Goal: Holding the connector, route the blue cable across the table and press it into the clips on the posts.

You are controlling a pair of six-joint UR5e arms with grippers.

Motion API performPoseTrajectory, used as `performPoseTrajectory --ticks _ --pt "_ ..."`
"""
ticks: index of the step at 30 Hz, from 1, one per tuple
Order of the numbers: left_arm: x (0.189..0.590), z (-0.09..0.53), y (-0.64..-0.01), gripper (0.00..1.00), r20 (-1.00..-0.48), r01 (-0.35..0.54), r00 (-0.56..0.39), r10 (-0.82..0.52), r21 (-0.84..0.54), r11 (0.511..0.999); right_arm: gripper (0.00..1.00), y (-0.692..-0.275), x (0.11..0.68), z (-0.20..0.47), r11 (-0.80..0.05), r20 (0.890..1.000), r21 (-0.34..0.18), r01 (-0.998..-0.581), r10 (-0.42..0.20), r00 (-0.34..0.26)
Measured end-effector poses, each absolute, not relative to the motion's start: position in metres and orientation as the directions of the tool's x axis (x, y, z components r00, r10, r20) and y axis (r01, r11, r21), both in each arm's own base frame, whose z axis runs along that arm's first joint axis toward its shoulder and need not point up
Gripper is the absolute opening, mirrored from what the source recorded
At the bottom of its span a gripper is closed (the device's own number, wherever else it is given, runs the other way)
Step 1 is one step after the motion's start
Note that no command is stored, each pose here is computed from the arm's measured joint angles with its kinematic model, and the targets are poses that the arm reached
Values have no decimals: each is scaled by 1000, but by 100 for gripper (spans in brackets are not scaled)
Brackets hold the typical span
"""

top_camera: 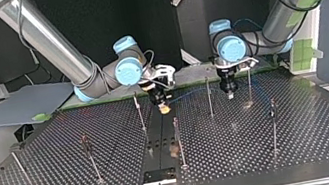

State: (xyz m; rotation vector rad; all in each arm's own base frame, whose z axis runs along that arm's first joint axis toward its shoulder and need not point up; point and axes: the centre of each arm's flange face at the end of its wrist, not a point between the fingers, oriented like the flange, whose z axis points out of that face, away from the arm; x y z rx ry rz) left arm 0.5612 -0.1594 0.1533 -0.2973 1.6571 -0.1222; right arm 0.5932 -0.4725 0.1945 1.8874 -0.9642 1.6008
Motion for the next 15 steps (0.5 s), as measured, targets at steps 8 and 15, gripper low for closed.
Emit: performPoseTrajectory --ticks 8,15 --pt "575 155 -152 0 -961 -126 -70 -268 -258 958 0 -477 592 197 -633 978 -81 -770 -201 62" --pt "579 157 -151 34 -959 -100 -66 -277 -270 958 0 -482 588 198 -626 978 -82 -775 -201 59"
